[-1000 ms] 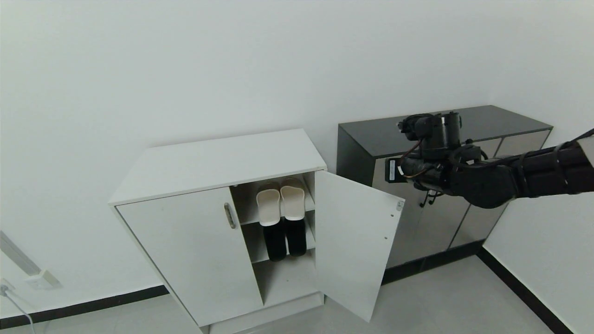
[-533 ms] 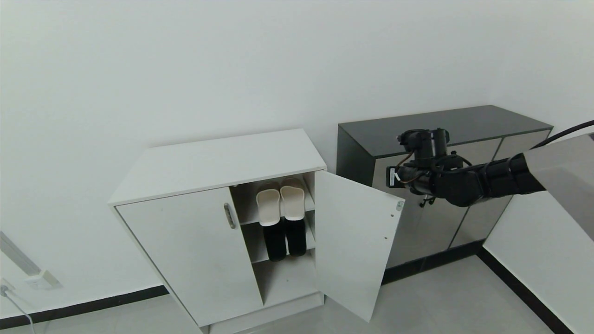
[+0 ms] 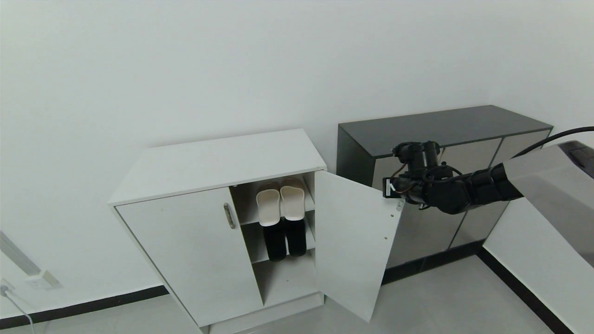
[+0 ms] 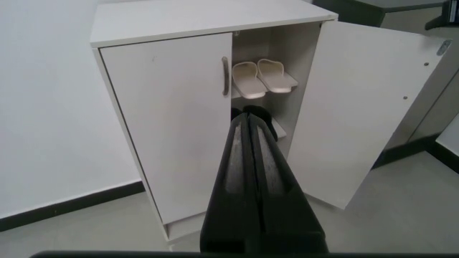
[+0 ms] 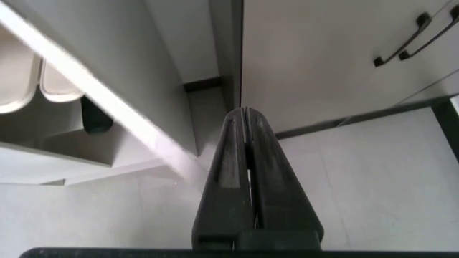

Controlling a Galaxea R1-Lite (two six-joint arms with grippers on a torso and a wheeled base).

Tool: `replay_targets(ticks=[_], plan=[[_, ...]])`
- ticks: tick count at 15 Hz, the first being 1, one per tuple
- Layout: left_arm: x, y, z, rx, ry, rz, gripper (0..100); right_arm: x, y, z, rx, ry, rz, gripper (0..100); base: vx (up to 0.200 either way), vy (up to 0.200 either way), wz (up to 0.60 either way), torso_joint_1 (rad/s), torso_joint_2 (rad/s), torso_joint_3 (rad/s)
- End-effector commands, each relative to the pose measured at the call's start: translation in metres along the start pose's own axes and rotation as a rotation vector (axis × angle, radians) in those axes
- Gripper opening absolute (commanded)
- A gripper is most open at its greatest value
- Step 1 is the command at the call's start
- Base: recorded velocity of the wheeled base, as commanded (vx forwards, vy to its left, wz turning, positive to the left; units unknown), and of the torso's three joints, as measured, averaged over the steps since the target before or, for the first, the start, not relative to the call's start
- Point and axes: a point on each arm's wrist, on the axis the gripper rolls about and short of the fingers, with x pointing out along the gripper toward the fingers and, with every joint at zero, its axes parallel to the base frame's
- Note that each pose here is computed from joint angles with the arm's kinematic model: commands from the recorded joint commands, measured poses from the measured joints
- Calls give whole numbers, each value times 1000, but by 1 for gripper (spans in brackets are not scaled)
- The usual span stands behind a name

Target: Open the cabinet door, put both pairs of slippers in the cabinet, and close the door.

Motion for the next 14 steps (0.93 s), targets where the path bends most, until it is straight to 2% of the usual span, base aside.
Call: replay_targets(ticks=[1,3,10,14], plan=[[0,0,0,-1,0,1,0,-5,6,-3,-9,9,11,0,0,0,0,0,0,0],[0,0,0,-1,1,1,0,-17,15,-5,-23,22,31,0,0,0,0,0,0,0],[0,0,0,-1,0,1,0,-100,73,-15,-67,35,206,0,0,0,0,0,0,0],[0,0,0,-1,0,1,0,-133,81,-31,-118,53,264,0,0,0,0,0,0,0]])
